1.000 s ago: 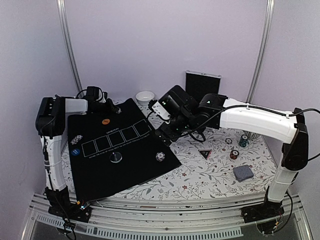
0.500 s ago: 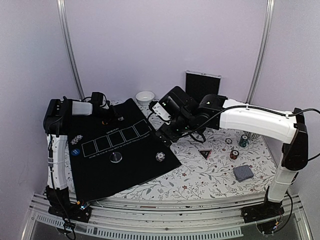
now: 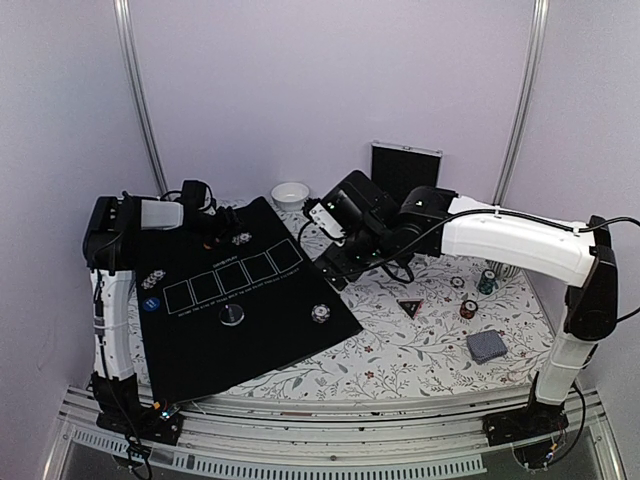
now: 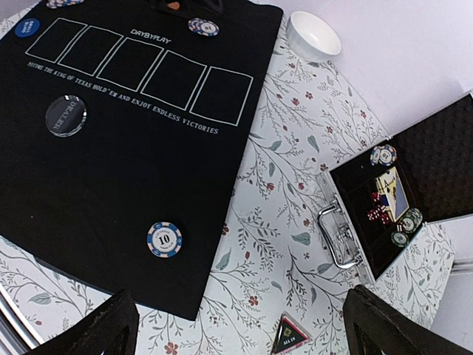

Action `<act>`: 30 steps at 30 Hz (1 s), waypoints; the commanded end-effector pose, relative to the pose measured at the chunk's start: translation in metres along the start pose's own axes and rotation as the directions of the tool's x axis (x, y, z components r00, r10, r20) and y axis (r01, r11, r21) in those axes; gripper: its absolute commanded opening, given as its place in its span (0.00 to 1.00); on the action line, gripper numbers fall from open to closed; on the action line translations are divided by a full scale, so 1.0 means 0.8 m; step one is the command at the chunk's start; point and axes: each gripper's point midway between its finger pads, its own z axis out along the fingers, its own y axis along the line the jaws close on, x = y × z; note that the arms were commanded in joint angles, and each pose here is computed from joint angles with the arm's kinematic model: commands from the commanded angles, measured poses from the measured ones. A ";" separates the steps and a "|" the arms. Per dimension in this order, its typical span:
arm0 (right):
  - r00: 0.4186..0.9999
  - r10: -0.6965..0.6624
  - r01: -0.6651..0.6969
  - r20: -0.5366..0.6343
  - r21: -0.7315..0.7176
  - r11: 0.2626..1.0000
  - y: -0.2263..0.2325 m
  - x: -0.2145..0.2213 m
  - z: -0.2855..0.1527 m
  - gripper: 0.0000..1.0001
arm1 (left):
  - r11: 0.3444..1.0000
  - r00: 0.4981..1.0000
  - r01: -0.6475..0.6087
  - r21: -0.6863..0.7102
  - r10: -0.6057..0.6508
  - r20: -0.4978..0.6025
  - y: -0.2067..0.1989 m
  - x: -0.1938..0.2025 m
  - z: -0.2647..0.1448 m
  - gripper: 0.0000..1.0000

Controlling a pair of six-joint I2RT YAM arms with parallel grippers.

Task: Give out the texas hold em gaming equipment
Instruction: Place the poker chips pile at the big blind area, then pick up the pile of poker chips from the pile of poker chips.

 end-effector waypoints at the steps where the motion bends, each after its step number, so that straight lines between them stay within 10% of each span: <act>1: 0.994 0.107 -0.105 -0.013 0.099 0.990 -0.063 0.004 -0.018 0.99 | 0.990 0.995 -0.005 -0.141 0.019 0.095 0.013 -0.022 -0.043 0.91; 17: 0.734 0.620 -0.528 -0.279 0.340 0.778 -0.217 0.215 -0.015 0.99 | 0.888 0.787 -0.447 -0.107 0.447 0.425 -0.186 -0.013 -0.275 0.98; 30: 0.510 0.828 -0.645 -0.234 0.533 0.548 -0.299 0.349 0.001 0.89 | 0.759 0.686 -0.598 -0.258 0.651 0.324 -0.112 0.104 -0.394 0.98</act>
